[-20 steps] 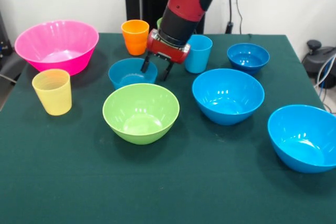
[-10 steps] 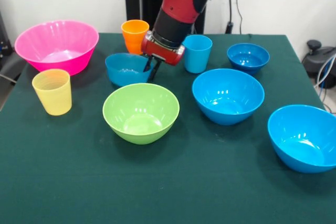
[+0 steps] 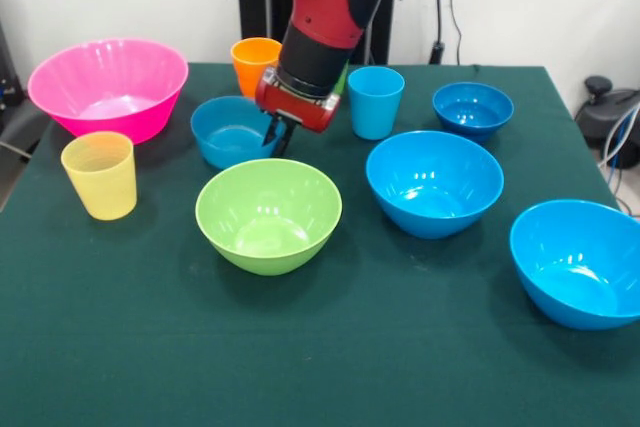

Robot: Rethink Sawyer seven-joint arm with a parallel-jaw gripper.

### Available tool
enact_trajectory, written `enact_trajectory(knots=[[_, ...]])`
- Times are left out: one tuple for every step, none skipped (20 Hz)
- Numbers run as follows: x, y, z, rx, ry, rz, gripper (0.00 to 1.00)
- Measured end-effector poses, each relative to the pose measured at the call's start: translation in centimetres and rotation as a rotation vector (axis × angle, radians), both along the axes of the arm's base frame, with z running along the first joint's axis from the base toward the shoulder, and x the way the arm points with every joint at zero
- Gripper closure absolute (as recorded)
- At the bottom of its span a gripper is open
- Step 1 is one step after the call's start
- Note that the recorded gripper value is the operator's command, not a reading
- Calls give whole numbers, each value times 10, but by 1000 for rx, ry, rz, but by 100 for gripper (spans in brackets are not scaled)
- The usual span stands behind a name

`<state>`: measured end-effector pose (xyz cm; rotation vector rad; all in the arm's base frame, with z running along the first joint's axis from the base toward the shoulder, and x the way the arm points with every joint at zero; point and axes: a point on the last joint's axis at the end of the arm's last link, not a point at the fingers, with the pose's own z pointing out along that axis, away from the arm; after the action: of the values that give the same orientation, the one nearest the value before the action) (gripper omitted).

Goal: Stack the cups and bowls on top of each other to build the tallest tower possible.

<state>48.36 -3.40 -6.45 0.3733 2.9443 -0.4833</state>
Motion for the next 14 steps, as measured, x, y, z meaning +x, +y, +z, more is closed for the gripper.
enact_trajectory(knots=[[3,-3,0,14,-6,-8,100],[5,-6,1,28,-12,-17,100],[7,-9,1,42,-18,-25,100],[10,-11,2,54,-22,-34,100],[13,-15,2,72,-27,-49,100],[14,-17,3,81,-28,-57,100],[16,-19,3,96,-30,-70,100],[19,-22,3,110,-31,-82,100],[20,-23,4,119,-31,-89,100],[22,-24,4,129,-30,-98,100],[23,-25,5,139,-27,-107,100],[24,-25,5,143,-24,-110,100],[24,-25,5,147,-21,-114,100],[24,-24,5,148,-19,-114,100]])
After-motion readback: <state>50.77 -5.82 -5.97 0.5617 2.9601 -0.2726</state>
